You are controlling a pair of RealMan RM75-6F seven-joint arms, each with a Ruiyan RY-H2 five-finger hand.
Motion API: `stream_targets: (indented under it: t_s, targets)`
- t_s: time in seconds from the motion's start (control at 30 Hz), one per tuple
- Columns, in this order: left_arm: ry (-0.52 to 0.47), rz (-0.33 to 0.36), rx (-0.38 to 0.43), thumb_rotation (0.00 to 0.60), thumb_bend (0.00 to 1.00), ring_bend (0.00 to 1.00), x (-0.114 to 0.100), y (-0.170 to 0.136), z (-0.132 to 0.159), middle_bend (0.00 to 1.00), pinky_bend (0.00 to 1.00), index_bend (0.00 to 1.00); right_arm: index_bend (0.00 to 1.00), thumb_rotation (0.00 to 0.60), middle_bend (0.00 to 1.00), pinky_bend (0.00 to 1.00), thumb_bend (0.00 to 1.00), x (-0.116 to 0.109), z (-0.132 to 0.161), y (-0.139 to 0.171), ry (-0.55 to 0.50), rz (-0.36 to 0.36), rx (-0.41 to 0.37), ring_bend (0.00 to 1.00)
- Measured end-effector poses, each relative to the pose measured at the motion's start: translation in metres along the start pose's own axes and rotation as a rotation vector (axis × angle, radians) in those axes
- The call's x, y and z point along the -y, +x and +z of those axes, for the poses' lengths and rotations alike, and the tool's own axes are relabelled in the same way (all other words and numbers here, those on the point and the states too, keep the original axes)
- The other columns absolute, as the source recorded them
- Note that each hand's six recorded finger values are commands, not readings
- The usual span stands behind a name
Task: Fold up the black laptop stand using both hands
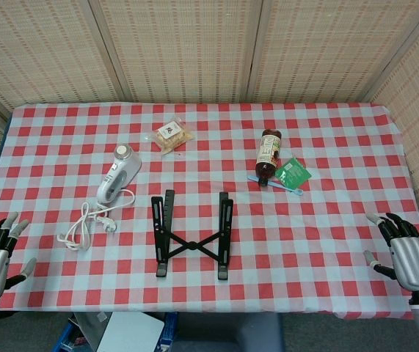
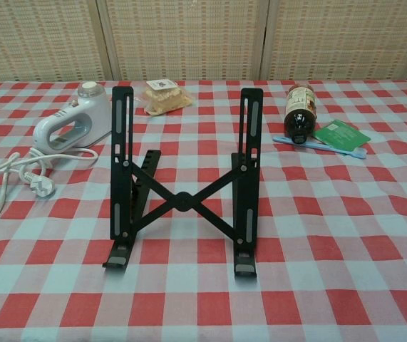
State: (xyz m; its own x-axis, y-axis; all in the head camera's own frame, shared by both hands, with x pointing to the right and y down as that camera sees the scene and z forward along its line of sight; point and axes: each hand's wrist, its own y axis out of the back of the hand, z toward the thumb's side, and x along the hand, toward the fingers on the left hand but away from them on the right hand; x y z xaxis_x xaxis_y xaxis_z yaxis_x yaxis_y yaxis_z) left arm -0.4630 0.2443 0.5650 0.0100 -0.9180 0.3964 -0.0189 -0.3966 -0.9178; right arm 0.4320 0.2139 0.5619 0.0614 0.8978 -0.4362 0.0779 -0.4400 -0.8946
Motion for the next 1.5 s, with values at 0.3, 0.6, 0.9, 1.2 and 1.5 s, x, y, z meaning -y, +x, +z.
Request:
stream_targets:
  t_s: [0.3, 0.6, 0.9, 1.2, 1.5]
  targets:
    - [-0.005, -0.022, 0.014, 0.6, 0.27, 0.09, 0.001, 0.003, 0.004, 0.05, 0.15, 0.13, 0.17, 0.6, 0.27, 0.2, 0.26, 0.001, 0.003, -0.001, -0.011, 0.008, -0.012, 0.13]
    - [-0.107, -0.034, 0.083, 0.6, 0.27, 0.1, -0.007, 0.021, 0.015, 0.05, 0.15, 0.07, 0.08, 0.6, 0.21, 0.2, 0.26, -0.001, 0.017, -0.01, -0.103, 0.069, -0.045, 0.13]
    - [-0.321, -0.115, 0.179, 0.586, 0.27, 0.12, -0.017, 0.054, 0.034, 0.05, 0.16, 0.09, 0.02, 0.6, 0.18, 0.2, 0.19, 0.001, 0.047, -0.033, -0.248, 0.176, -0.123, 0.11]
    - [-0.571, -0.217, 0.278, 0.343, 0.24, 0.17, -0.019, 0.098, 0.068, 0.09, 0.21, 0.14, 0.01, 0.6, 0.15, 0.19, 0.07, 0.022, 0.091, -0.056, -0.498, 0.342, -0.208, 0.07]
    - [-0.656, -0.332, 0.365, 0.227, 0.21, 0.18, -0.004, 0.135, 0.11, 0.11, 0.22, 0.15, 0.0, 0.6, 0.03, 0.07, 0.0, 0.057, 0.145, -0.07, -0.741, 0.542, -0.268, 0.0]
